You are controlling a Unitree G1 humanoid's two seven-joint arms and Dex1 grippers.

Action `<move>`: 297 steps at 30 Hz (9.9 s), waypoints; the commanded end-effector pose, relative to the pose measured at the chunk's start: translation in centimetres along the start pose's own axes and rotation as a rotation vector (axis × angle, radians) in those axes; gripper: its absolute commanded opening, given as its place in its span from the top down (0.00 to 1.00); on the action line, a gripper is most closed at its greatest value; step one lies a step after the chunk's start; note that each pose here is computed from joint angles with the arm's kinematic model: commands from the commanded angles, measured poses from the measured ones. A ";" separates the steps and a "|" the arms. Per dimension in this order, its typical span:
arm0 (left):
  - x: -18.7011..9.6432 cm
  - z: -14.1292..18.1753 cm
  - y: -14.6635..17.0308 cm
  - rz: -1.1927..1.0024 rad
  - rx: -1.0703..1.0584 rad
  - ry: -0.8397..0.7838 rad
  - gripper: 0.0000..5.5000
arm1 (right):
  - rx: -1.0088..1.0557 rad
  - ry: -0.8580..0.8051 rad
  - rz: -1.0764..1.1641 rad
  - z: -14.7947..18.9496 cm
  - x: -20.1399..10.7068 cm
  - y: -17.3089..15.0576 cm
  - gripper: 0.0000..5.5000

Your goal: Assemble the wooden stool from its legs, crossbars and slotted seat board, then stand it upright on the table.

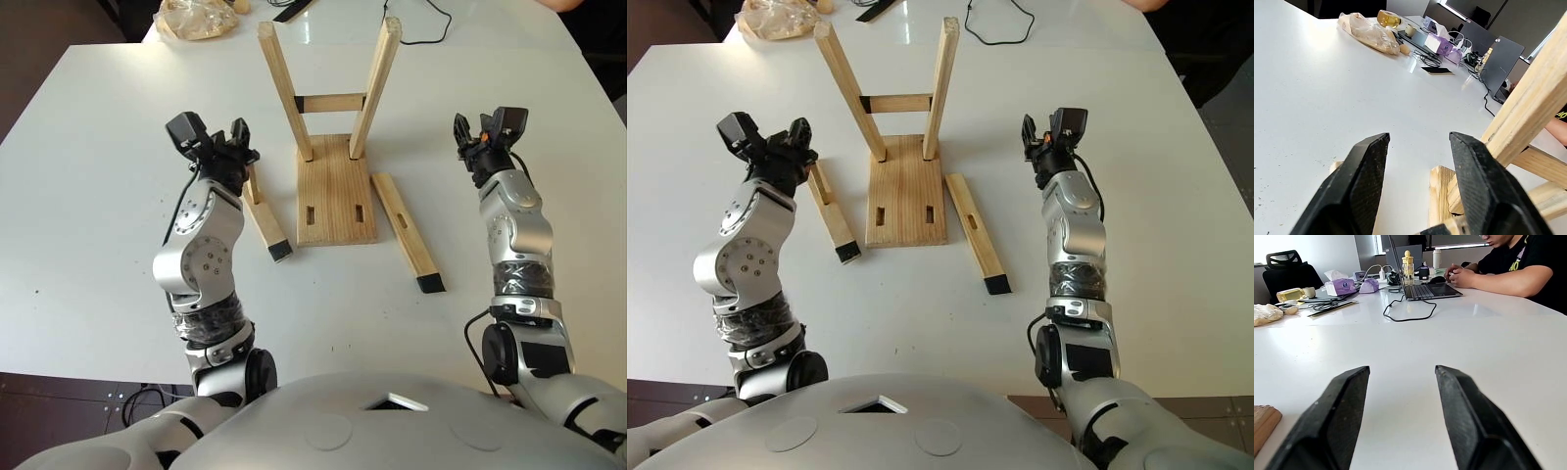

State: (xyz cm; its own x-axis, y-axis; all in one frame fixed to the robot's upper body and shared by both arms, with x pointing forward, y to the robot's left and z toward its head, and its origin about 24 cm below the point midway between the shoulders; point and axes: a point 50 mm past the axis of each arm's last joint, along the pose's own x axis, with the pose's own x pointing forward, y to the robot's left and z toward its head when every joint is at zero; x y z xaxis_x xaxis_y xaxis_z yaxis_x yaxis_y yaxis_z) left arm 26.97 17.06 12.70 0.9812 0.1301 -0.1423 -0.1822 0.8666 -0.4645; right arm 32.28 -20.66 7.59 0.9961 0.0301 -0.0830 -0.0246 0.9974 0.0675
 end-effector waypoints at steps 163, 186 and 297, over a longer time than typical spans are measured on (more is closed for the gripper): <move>-3.5 11.7 -4.7 -1.385 -0.099 -0.163 0.64 | 0.489 -0.344 0.885 17.4 -2.0 9.7 0.55; -4.7 7.0 -3.9 -1.624 0.225 0.109 0.64 | 0.271 -0.211 1.631 18.2 -8.3 9.2 0.38; 3.7 -1.8 9.1 0.050 -0.176 -0.203 0.42 | -0.355 0.126 1.300 3.9 -1.5 4.0 0.48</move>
State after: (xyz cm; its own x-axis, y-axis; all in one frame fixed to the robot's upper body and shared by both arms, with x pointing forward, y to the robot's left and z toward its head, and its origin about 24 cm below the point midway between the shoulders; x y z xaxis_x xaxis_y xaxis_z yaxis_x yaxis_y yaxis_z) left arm 28.70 24.90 6.45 0.9584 0.2856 0.0037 -0.2252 0.7639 -0.6048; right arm 30.84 -15.99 9.39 0.2002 0.9442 -0.2614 -0.9789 0.2040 -0.0129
